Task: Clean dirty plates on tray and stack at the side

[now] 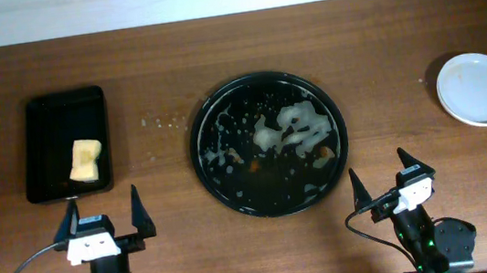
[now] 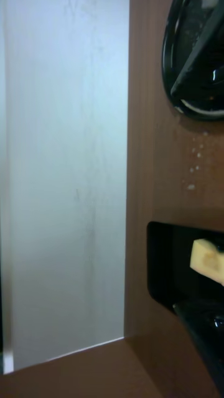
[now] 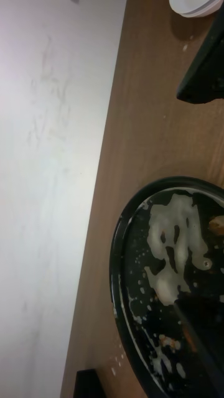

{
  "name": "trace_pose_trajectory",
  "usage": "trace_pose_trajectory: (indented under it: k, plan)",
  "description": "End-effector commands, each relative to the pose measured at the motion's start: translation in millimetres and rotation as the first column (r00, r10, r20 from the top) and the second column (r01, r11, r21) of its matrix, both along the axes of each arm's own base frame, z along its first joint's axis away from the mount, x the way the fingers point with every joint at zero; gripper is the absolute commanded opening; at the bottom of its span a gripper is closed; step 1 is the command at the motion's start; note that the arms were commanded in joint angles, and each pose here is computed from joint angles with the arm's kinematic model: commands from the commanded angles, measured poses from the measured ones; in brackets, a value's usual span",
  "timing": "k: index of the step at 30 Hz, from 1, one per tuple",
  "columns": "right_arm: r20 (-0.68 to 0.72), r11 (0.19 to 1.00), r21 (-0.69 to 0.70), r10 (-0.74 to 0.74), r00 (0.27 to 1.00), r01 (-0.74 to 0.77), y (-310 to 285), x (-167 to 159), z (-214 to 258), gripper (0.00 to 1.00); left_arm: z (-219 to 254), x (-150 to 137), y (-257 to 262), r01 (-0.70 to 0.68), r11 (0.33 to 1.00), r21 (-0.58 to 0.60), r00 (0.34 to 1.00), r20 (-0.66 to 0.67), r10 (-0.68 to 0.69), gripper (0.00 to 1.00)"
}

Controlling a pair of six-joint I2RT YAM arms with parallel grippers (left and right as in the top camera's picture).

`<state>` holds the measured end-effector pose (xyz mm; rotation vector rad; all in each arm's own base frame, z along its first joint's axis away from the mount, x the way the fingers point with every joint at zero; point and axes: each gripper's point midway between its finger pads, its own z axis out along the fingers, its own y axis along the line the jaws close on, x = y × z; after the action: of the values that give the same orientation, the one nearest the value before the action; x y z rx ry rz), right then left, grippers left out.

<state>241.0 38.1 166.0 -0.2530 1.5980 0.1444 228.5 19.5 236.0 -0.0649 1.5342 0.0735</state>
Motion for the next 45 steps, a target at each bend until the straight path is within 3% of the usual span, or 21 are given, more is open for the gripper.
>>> trace_pose_trajectory:
  k: [1, 7, 17, 45]
  plan:
    - [-0.003, 1.0, 0.012, -0.011, 1.0, 0.011, -2.1, 0.5, -2.3, 0.99, -19.2, 5.3, 6.5, -0.036, 0.999, 0.009, 0.999, -0.009, 0.036, 0.99]
    - [-0.003, 1.0, 0.012, -0.011, 1.0, 0.011, -2.1, 0.5, -2.3, 0.99, -43.4, 16.0, 7.9, -0.04, 0.999, 0.011, 0.999, 0.033, 0.039, 0.99]
    - [-0.003, 1.0, 0.012, -0.011, 1.0, 0.011, -2.1, 0.5, -2.3, 0.99, -78.4, 15.5, 10.6, -0.055, 0.998, 0.007, 0.992, -0.11, 0.056, 1.0]
    - [-0.003, 1.0, 0.012, -0.011, 1.0, 0.011, -2.1, 0.5, -2.3, 0.99, -78.2, 15.5, 10.7, -0.055, 0.998, 0.007, 0.992, -0.11, 0.056, 0.99]
